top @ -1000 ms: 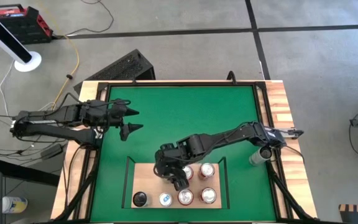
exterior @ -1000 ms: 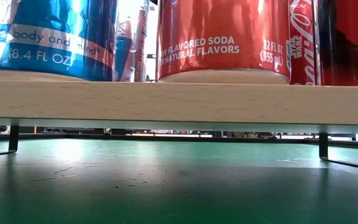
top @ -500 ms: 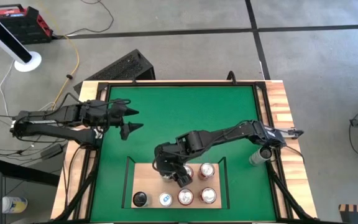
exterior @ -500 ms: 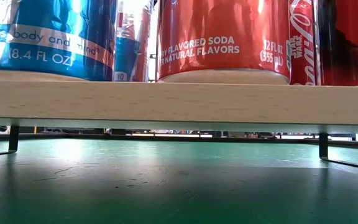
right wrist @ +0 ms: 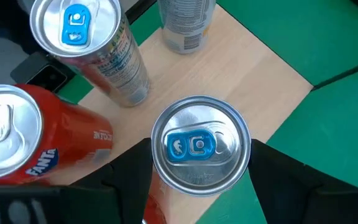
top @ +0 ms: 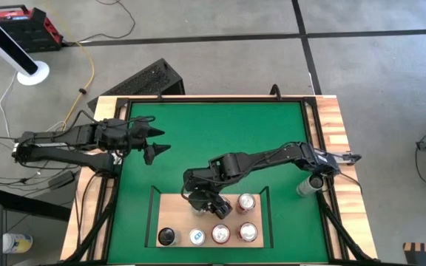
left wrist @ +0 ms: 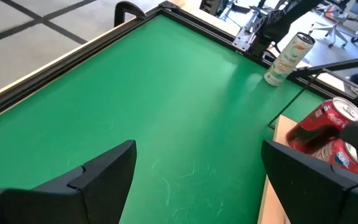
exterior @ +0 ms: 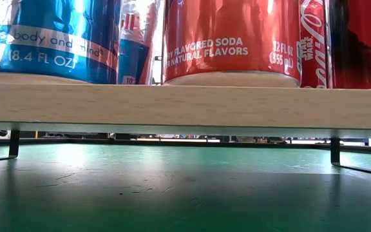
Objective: Place canned beverage on shelf
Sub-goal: Put the blue soda can on the shelf aligned with the other blue soda can
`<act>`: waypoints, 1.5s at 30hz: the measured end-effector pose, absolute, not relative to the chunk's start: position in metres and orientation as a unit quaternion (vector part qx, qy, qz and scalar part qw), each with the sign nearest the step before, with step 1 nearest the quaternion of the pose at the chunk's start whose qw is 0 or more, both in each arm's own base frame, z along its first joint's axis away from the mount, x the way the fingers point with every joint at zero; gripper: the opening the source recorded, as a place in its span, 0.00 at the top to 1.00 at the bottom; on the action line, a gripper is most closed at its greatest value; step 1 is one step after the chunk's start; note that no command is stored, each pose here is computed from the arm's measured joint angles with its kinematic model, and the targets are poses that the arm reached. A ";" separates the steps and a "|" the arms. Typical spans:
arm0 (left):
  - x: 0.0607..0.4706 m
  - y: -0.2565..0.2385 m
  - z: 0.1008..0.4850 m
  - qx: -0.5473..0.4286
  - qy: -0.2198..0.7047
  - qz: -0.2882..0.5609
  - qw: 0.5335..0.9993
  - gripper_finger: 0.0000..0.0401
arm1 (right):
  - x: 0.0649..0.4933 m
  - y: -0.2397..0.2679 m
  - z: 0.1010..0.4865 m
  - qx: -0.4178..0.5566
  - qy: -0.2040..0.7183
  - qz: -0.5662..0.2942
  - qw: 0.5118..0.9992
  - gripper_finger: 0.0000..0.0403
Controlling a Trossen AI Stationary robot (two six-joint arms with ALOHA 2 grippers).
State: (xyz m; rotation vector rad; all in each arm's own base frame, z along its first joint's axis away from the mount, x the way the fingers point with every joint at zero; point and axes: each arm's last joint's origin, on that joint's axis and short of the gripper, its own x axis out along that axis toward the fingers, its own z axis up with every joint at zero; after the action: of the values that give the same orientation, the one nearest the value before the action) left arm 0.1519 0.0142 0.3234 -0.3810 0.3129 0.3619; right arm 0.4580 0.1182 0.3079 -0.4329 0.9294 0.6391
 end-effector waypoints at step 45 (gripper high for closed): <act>0.152 0.015 0.324 -0.199 0.145 0.202 0.948 0.18 | 0.451 0.109 0.310 -0.304 0.416 0.380 0.768 0.35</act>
State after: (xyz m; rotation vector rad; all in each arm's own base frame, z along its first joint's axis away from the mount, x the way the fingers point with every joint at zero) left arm 0.1516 0.0154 0.3237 -0.4057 0.2946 0.4110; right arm 0.4511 0.1093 0.3103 -0.6607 0.9034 0.8251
